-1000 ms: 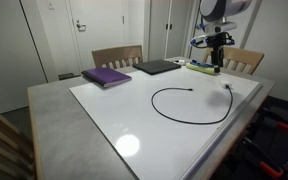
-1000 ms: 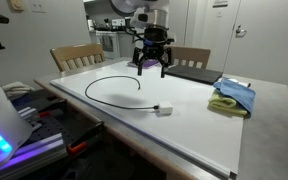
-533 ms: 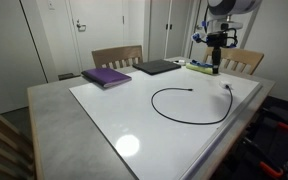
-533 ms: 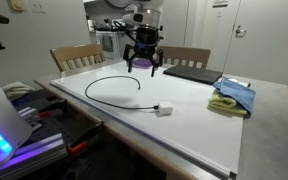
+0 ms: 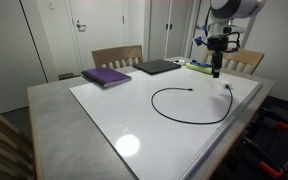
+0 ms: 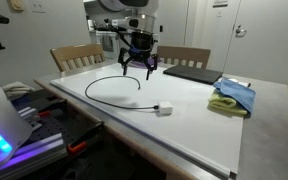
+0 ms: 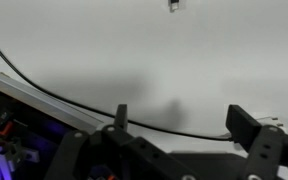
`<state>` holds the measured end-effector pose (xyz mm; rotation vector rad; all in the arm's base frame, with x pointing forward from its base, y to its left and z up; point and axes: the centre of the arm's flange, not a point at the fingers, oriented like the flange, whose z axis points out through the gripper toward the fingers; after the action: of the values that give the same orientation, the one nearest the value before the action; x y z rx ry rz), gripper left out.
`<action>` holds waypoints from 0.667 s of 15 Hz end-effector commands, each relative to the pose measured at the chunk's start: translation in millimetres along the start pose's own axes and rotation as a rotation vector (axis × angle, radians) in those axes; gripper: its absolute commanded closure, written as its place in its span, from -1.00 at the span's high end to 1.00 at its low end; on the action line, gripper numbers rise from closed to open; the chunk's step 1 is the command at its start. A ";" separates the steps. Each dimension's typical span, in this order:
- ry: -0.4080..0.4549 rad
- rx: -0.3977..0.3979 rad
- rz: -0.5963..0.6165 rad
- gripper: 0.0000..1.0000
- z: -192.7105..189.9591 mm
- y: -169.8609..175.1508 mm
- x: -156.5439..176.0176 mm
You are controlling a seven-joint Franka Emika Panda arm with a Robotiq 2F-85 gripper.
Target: Move both ends of the charger to opposite sides
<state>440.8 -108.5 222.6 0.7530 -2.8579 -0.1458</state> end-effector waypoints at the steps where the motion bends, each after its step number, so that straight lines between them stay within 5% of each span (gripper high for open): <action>1: 0.008 0.000 -0.004 1.00 2.7 2.0 -10.7; 10: 0.017 0.026 -0.032 1.00 26.5 15.5 -52.1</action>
<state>458.0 -70.3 204.9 0.7999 -2.8181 -0.1439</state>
